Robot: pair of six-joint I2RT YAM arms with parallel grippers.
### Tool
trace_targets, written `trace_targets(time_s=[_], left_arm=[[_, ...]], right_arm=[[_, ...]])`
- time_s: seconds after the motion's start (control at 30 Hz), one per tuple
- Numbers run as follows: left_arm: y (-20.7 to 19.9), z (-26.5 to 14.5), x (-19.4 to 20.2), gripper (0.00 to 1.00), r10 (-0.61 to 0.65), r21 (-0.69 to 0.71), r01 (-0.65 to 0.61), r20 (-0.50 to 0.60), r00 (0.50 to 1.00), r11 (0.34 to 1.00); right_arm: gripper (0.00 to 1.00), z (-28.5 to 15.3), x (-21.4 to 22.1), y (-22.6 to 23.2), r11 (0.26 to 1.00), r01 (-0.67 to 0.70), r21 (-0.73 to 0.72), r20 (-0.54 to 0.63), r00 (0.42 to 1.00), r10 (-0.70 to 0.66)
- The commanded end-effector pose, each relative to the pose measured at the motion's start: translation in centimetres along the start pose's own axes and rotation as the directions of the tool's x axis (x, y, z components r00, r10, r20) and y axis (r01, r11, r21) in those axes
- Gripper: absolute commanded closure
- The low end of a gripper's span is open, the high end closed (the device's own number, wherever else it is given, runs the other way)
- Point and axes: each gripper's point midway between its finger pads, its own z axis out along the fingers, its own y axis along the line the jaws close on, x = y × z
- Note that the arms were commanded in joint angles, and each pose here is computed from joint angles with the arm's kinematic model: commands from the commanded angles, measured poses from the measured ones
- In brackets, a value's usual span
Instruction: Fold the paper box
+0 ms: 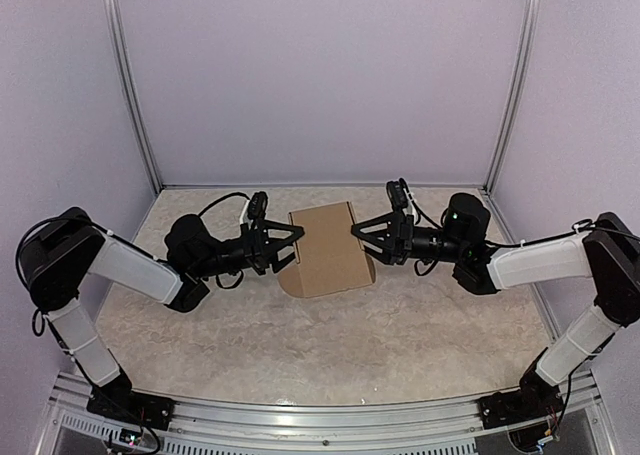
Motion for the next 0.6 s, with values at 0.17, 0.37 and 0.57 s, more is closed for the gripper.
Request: trace_targets(time_s=[0.17, 0.37, 0.57], left_arm=[[-1.5, 0.1, 1.9, 0.56, 0.099, -0.014, -0.100, -0.069, 0.993, 0.995], [-1.7, -0.1, 2.1, 0.32, 0.158, -0.055, -0.162, -0.075, 0.985, 0.985], [-2.5, -0.2, 2.5, 0.14, 0.208, -0.073, -0.214, -0.083, 0.975, 0.974]], right_arm=[[0.67, 0.8, 0.8, 2.5, 0.999, 0.042, -0.030, -0.037, 0.998, -0.043], [0.71, 1.0, 1.0, 3.7, 0.997, 0.061, -0.036, -0.044, 0.997, -0.062], [0.74, 1.3, 1.2, 5.2, 0.995, 0.093, -0.045, -0.051, 0.994, -0.096]])
